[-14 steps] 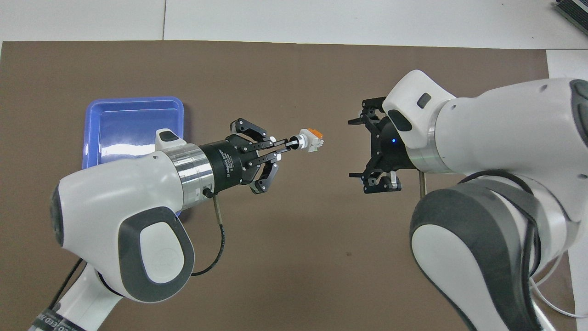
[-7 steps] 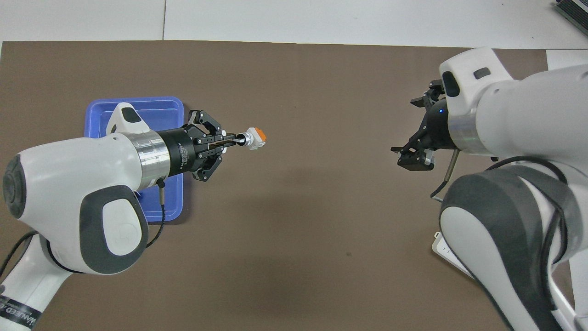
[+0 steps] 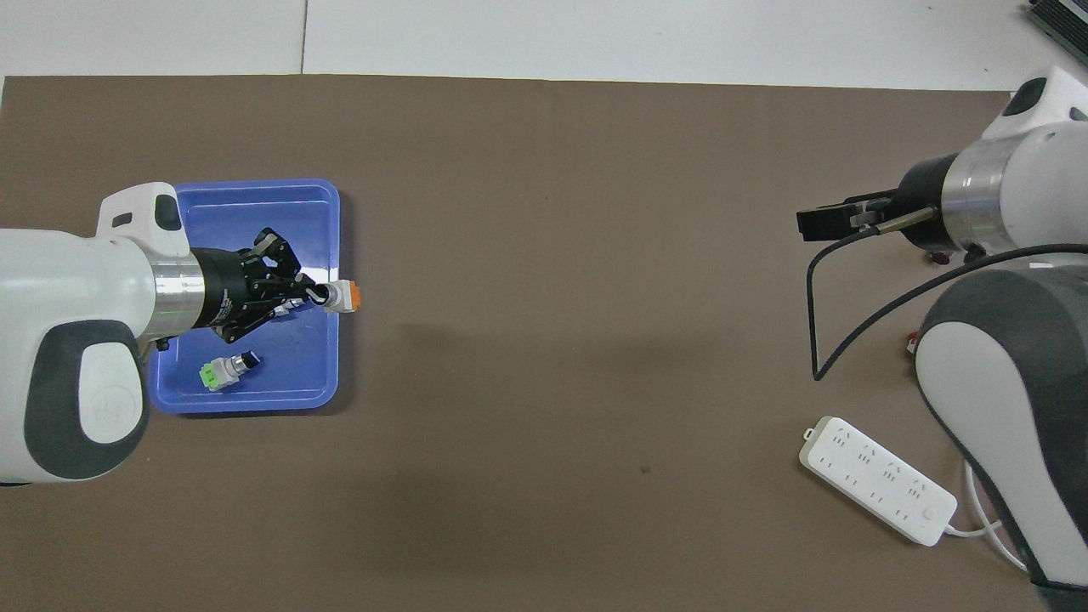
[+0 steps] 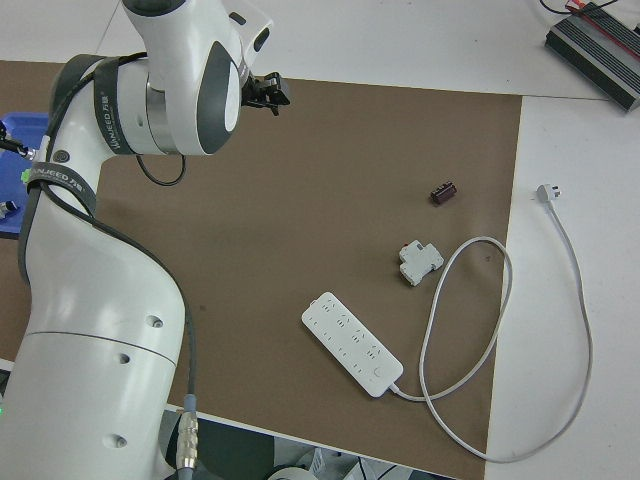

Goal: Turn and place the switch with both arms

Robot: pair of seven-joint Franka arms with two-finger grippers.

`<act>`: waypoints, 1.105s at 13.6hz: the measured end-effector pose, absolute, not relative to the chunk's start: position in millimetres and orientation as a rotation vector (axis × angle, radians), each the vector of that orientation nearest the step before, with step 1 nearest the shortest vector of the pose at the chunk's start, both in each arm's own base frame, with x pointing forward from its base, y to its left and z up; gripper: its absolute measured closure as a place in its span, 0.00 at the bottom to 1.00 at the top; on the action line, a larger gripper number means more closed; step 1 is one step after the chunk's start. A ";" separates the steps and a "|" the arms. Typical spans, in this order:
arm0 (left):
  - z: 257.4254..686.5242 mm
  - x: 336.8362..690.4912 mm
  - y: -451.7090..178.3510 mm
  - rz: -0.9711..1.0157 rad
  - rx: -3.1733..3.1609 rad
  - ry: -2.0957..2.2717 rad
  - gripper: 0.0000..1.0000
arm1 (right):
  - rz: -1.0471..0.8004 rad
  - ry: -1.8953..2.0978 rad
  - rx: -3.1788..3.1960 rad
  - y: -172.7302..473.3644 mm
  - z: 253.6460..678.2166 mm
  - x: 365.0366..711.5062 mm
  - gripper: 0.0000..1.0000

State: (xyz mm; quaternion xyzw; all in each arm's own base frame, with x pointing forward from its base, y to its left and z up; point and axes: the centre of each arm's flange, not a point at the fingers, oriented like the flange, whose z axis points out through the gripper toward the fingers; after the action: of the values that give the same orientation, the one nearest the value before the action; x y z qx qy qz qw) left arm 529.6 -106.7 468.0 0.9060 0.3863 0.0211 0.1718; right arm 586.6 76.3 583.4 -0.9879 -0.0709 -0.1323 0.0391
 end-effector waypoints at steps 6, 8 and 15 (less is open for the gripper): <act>442.0 522.6 -25.4 0.133 2.938 0.638 0.90 | -0.364 0.090 -3.127 34.3 614.8 584.1 0.00; 439.8 522.1 -4.1 0.143 2.979 0.530 0.90 | -0.321 0.139 -3.135 18.0 626.3 580.6 0.00; 463.1 525.8 3.7 0.092 3.118 0.373 0.43 | -0.148 0.214 -3.149 16.1 637.9 570.8 0.00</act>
State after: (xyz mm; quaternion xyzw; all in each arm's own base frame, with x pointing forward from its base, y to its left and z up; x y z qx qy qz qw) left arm 525.8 3.7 463.1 0.9925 0.1189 0.0292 0.0000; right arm 570.8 16.1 637.9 -0.9966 0.0677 -0.0467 -0.0090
